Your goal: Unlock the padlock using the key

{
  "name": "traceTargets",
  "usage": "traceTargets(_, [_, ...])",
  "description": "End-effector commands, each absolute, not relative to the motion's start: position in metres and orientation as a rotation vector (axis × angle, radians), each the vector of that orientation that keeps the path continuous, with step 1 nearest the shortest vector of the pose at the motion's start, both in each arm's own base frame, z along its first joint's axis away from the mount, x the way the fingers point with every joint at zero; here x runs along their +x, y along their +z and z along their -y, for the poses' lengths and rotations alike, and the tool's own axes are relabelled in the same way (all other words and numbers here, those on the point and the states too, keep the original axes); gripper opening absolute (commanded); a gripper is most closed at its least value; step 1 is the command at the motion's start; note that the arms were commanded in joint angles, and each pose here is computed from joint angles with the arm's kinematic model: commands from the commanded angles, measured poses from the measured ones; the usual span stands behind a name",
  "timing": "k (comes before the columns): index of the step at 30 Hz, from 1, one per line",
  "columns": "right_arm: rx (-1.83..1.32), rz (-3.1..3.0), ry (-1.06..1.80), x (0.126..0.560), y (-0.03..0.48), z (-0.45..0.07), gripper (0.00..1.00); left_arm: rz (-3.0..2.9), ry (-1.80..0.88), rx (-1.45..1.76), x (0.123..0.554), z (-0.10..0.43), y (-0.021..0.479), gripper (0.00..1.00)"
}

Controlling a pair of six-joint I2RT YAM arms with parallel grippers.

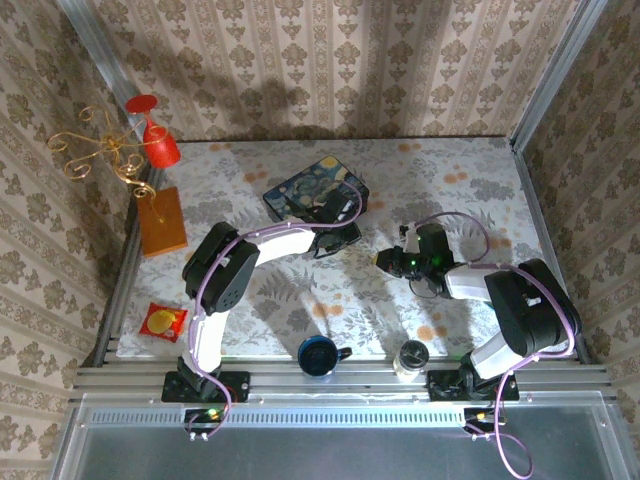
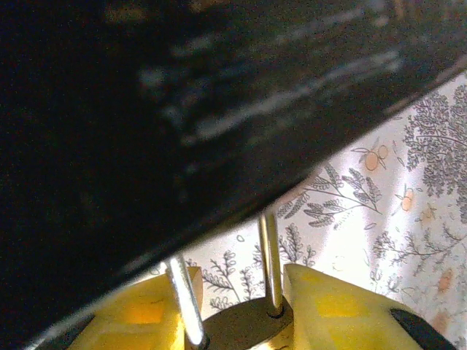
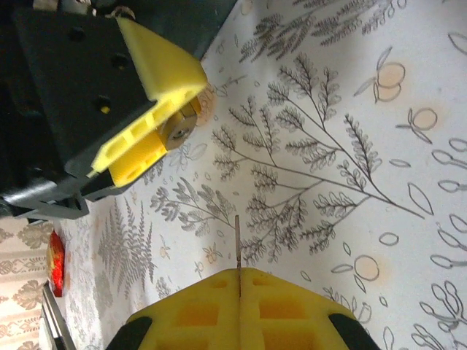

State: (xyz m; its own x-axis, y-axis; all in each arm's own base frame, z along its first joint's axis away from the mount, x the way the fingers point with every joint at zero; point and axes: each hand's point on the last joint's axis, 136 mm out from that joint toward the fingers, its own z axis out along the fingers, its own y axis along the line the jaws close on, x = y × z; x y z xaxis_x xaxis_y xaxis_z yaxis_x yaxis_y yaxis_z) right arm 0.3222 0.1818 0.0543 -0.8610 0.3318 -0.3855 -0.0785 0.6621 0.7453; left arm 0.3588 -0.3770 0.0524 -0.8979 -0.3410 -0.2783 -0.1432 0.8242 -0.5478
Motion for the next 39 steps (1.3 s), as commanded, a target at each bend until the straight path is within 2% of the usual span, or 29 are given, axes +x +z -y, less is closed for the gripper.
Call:
traceTargets(1, [0.092,-2.318,1.121,0.322,0.07,-0.187,0.0,-2.56,-0.912,-0.377,0.363,0.387,0.094,0.25])
traceTargets(15, [0.03,-2.302,1.152,0.318,0.069,-0.191,0.0,-2.555,-0.986,-0.409,0.359,0.393,0.096,0.25])
traceTargets(25, [-0.048,-2.217,1.235,0.33,0.08,-0.205,0.0,-2.563,-1.005,-0.412,0.357,0.396,0.092,0.26])
traceTargets(39, [-0.044,-2.156,1.263,0.348,0.066,-0.205,0.0,-2.558,-1.027,-0.425,0.356,0.394,0.092,0.26])
